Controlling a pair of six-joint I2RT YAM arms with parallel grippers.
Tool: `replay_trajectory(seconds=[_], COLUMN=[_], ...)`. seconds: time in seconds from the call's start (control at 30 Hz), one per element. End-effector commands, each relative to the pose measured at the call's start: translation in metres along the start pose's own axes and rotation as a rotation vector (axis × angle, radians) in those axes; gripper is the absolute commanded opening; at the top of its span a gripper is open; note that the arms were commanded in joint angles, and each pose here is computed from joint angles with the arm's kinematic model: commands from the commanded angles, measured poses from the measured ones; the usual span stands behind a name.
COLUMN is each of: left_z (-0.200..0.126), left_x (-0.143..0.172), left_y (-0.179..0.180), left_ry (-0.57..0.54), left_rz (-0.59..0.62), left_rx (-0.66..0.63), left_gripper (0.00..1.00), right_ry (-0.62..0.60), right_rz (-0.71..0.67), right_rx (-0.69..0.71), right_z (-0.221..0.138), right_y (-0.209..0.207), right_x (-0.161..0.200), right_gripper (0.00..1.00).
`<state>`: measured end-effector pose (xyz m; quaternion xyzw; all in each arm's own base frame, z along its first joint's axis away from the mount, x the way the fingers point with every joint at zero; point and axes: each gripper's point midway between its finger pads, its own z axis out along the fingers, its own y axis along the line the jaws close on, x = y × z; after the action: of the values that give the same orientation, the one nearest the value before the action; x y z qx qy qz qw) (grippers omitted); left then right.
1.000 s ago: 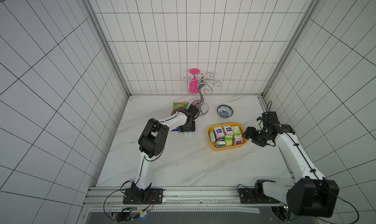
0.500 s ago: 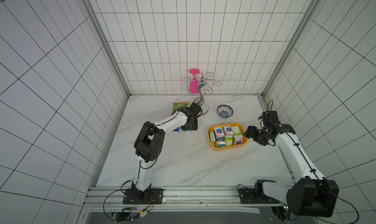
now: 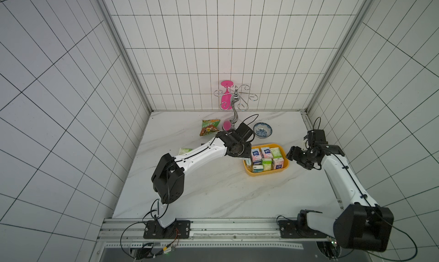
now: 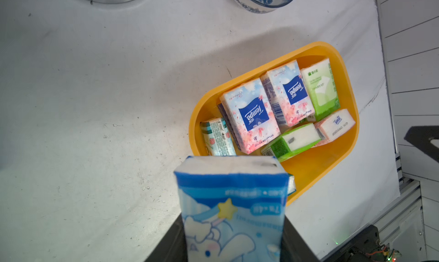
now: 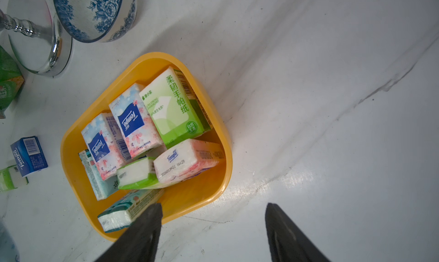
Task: Put the pocket tissues into the storage box
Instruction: Pick up the pocket tissues from the center of the board, then place the pocket tissues in the storage box.
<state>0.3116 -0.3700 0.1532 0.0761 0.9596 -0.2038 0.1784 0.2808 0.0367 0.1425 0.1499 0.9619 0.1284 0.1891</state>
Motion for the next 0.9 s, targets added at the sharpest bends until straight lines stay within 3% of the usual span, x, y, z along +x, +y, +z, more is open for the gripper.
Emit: replay_trajectory(seconds=[0.0, 0.47, 0.87], left_z=[0.016, 0.056, 0.082], left_x=[-0.014, -0.012, -0.004], left_y=[-0.015, -0.057, -0.037], left_ry=[-0.045, -0.082, -0.093], left_rz=[-0.14, -0.185, -0.158], left_rx=[0.028, -0.009, -0.133], left_gripper=[0.52, 0.52, 0.53], right_ry=[0.001, -0.008, -0.013], right_rz=[0.029, 0.023, 0.015], right_rx=[0.004, -0.008, -0.012], right_z=[0.0, -0.006, -0.009], right_y=[-0.005, -0.003, -0.001], right_x=[0.007, 0.007, 0.007], right_gripper=[0.73, 0.73, 0.73])
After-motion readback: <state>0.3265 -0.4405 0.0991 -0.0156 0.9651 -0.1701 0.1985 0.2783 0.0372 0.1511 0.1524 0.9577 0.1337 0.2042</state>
